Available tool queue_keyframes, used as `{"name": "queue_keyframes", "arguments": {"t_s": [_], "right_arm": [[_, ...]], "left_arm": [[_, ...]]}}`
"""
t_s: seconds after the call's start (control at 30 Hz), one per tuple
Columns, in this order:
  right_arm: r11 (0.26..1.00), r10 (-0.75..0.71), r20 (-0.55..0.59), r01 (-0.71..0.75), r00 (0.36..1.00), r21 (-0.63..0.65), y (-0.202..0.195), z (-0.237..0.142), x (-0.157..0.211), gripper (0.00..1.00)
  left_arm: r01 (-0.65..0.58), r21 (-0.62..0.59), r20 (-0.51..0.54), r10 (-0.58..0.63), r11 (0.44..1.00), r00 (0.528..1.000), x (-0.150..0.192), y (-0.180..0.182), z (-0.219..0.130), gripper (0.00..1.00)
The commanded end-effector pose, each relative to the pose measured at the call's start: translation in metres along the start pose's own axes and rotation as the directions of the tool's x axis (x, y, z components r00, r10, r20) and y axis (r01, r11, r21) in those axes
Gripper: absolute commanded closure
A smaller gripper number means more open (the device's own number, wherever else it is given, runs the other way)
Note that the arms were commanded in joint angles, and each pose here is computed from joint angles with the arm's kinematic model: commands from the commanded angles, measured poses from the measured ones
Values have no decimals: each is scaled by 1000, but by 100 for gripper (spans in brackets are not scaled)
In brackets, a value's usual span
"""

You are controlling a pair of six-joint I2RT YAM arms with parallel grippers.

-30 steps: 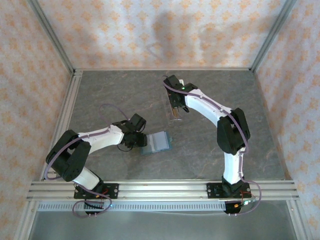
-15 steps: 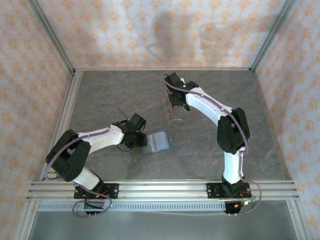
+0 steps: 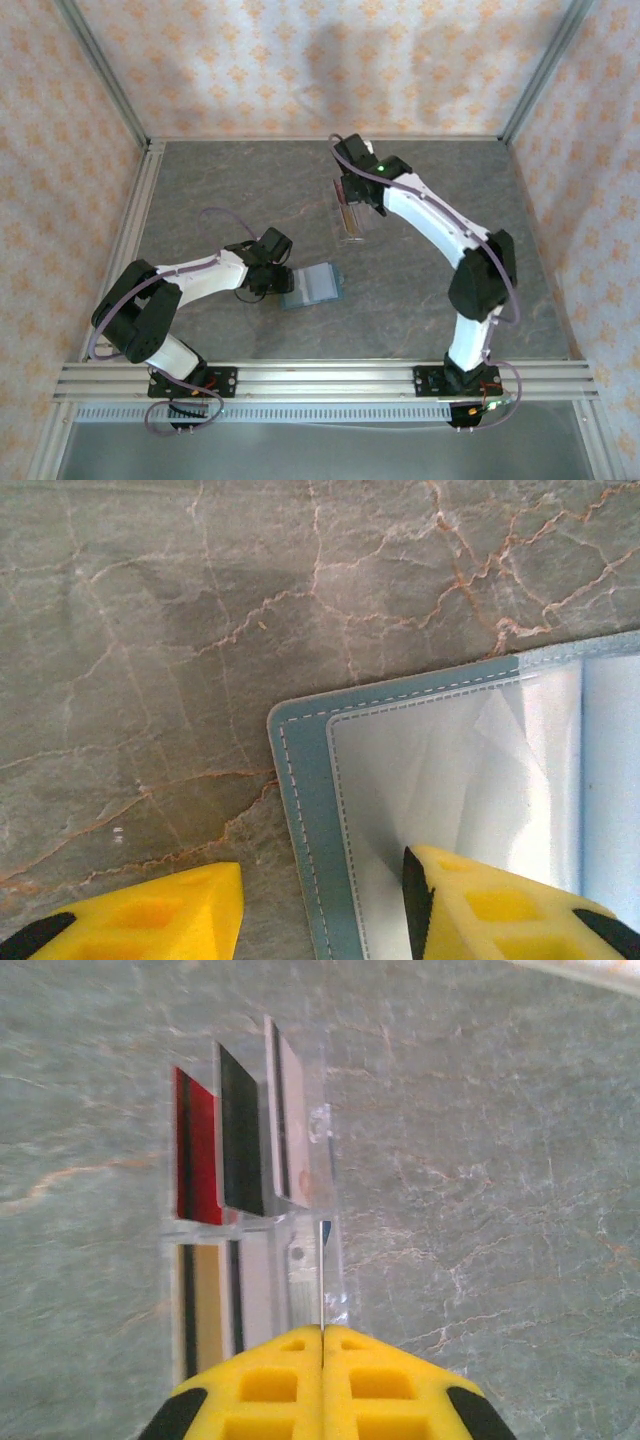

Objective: Put the credit cards into the card holder

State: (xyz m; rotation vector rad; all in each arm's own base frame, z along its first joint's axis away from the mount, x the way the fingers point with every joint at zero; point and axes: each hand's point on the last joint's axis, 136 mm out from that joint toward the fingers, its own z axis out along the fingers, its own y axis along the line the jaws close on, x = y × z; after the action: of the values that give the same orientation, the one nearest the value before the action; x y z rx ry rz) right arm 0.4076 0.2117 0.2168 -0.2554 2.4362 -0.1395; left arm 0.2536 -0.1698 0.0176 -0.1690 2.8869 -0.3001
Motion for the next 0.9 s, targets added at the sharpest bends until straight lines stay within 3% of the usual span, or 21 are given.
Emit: {"name": "queue_keyframes", "arguments": {"t_s": [0.0, 0.2, 0.33, 0.57, 0.87], "right_arm": [[985, 50, 125, -28, 991, -168, 35, -46, -2, 100], [859, 152, 155, -53, 976, -509, 101, -73, 34, 100], [726, 205, 119, -69, 972, -684, 138, -81, 60, 100], [568, 292, 20, -156, 956, -808, 164, -59, 101, 100], [525, 374, -59, -264, 926, -809, 171, -14, 137, 100]], "left_arm": [[-22, 5, -1, 22, 1000, 1000, 1, 2, 4, 54], [-22, 1, -4, 22, 1000, 1000, 1, 3, 6, 57], [-27, 8, -15, 27, 1000, 1000, 2, 0, 8, 60], [-27, 10, -27, 27, 1000, 999, 5, 0, 11, 62], [-26, 5, -32, 26, 1000, 999, 5, 1, 13, 63]]}}
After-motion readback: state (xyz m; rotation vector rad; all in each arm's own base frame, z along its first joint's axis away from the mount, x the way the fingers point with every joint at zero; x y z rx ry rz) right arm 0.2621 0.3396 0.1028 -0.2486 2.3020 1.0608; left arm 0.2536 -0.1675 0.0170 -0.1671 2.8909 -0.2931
